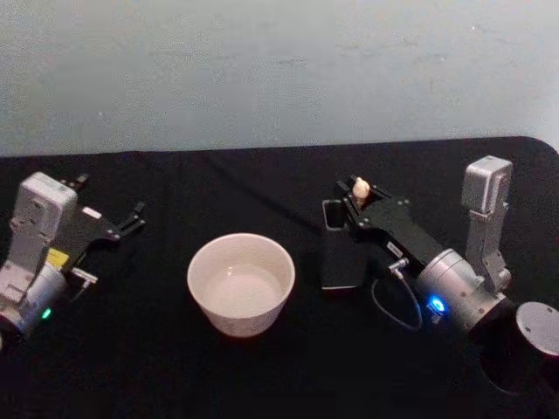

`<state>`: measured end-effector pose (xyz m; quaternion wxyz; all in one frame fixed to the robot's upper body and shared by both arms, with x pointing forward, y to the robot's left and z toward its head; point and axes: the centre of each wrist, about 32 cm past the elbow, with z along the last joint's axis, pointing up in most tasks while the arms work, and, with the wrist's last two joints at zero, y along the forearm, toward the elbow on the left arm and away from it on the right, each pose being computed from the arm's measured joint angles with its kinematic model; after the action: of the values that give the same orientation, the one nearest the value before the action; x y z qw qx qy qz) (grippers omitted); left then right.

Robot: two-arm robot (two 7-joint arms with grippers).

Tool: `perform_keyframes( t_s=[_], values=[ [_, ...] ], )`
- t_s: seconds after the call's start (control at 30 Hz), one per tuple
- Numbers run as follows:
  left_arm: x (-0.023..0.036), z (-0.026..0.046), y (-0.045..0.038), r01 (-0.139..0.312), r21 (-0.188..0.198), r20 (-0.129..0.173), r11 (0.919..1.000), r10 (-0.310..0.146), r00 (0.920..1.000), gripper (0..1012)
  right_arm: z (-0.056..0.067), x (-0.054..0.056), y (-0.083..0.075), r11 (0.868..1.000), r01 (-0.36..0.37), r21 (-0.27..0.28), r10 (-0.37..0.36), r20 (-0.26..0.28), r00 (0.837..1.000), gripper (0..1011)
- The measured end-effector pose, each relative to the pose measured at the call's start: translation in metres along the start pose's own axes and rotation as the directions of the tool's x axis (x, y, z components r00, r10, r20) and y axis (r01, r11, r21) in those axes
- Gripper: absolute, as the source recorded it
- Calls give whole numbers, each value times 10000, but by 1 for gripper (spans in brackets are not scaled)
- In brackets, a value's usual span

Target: Pick up the stirring spoon with one hand, stir inside the cup, then place it back in its original position.

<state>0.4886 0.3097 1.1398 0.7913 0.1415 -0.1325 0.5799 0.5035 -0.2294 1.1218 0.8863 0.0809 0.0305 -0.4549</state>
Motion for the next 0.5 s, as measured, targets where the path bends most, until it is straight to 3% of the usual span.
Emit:
perform_keyframes(
  t_s=[0.5],
  values=[
    [0,0,0,0,-1,-1,10000,0,10000,1001,-2,-6,-10,10000,1,-96,0,100,10000,210]
  ],
)
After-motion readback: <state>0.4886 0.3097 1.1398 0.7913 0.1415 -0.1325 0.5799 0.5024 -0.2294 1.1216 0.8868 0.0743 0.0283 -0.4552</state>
